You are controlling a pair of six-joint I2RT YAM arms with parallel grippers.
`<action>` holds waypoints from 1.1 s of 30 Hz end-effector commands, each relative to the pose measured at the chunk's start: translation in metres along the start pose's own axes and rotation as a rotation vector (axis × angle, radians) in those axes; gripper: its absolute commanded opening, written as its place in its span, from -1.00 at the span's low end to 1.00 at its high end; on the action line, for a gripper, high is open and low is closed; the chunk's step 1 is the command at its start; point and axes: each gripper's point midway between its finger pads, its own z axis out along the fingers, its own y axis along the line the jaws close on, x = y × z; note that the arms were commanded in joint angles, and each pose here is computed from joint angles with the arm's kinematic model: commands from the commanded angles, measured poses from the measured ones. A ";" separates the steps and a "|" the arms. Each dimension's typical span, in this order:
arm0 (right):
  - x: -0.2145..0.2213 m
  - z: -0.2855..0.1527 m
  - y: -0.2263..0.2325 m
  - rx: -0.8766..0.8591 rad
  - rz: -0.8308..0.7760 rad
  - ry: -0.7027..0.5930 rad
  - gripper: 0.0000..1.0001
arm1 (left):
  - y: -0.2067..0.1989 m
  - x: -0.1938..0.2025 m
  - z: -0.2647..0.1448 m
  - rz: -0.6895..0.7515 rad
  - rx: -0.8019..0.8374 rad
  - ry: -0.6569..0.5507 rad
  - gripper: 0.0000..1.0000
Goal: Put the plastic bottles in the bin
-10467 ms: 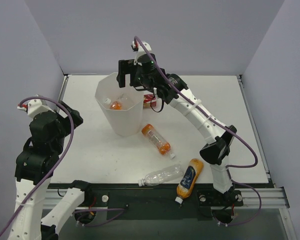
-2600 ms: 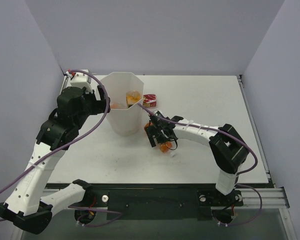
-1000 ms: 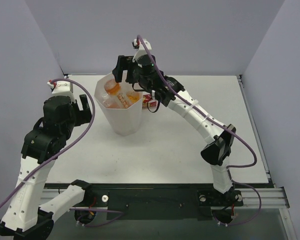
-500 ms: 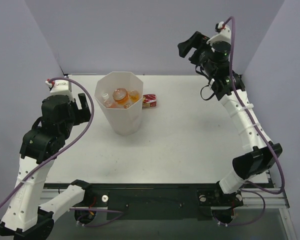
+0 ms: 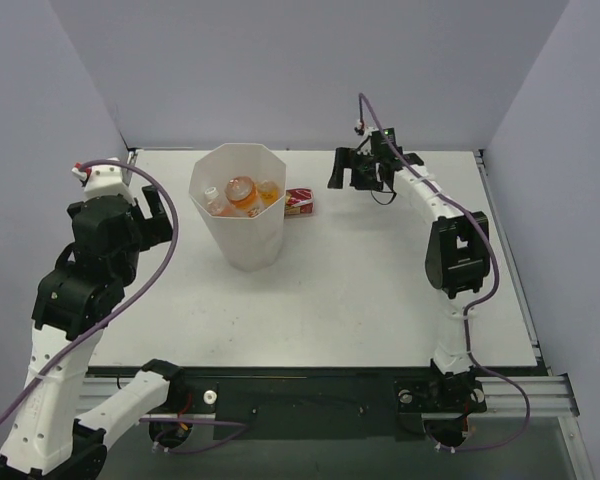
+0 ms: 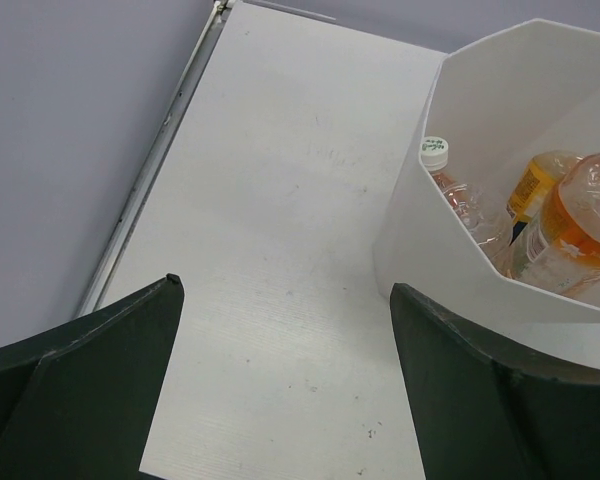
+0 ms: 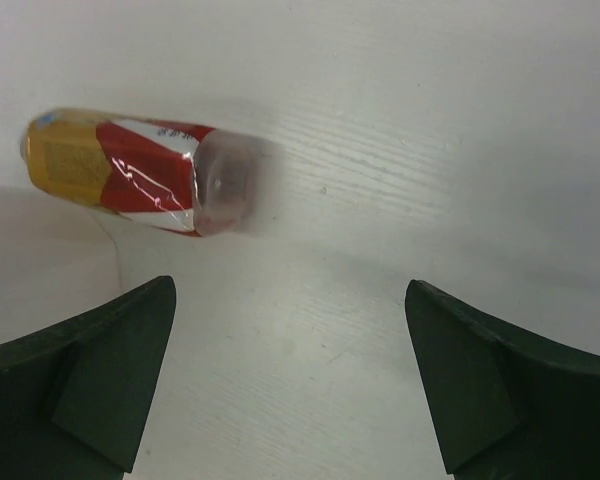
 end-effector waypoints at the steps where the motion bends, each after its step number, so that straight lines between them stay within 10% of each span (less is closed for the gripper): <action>1: -0.022 -0.020 0.026 0.069 -0.342 -0.033 0.86 | 0.004 -0.015 0.002 -0.023 -0.034 -0.050 0.91; 22: 0.003 0.067 0.045 0.240 -0.155 -0.058 0.88 | 0.003 -0.015 0.001 -0.029 -0.030 -0.034 0.91; 33: 0.042 0.031 0.006 0.395 -0.164 -0.008 0.89 | 0.006 -0.013 -0.003 -0.025 -0.029 -0.034 0.91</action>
